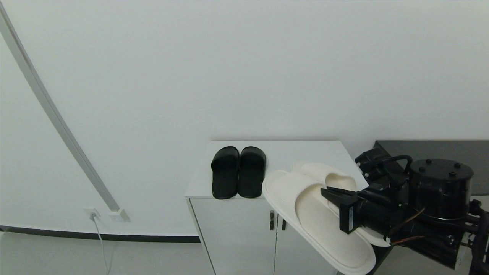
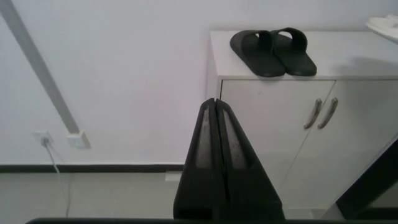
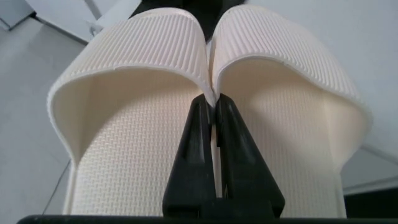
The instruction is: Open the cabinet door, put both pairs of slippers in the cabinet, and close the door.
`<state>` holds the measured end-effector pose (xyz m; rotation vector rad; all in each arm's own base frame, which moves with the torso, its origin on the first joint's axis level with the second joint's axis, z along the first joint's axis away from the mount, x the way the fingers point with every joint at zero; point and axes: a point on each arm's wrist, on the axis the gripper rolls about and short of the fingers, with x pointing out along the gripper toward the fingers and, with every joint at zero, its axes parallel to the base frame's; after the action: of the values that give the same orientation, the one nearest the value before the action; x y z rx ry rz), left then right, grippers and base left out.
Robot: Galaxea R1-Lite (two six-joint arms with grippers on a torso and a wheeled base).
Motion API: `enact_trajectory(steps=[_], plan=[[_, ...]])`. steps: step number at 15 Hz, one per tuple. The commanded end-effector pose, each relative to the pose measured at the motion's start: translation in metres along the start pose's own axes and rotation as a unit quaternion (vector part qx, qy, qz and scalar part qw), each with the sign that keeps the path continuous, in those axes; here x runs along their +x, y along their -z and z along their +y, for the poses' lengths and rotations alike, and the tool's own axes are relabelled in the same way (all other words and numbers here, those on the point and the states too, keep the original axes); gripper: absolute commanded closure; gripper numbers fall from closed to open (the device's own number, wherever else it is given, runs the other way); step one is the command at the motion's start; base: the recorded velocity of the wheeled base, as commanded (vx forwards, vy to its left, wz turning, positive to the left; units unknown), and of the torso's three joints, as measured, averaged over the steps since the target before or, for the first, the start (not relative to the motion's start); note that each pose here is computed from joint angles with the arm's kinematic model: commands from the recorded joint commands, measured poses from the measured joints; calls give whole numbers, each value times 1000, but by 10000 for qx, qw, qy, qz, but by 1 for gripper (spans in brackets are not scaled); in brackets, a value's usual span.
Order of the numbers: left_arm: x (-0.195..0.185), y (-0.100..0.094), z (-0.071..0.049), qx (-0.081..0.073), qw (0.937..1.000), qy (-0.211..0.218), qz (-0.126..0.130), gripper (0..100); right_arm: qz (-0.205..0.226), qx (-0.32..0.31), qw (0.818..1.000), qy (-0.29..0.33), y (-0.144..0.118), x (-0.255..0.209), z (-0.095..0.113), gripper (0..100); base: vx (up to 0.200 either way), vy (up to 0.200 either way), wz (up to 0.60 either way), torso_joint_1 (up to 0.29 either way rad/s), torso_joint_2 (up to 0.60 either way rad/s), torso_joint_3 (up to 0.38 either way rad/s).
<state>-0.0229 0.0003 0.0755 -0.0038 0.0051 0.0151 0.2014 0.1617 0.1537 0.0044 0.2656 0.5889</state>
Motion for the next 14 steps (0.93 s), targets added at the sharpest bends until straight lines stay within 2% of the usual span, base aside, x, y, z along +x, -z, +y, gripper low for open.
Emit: enact_trajectory(steps=[1,3,14], plan=[[0,0,0,-4,10000,-1,5,100,-80,-20,10000,-27,-2,-8,1,100,-200,0,0,2,2,2],[0,0,0,-4,10000,-1,5,100,-50,-30,10000,-24,0,-10,1,100,-200,0,0,7,0,2],[0,0,0,-11,10000,-1,5,100,114,-313,9993,-172,11,-17,-1,100,0,0,0,0,0,0]])
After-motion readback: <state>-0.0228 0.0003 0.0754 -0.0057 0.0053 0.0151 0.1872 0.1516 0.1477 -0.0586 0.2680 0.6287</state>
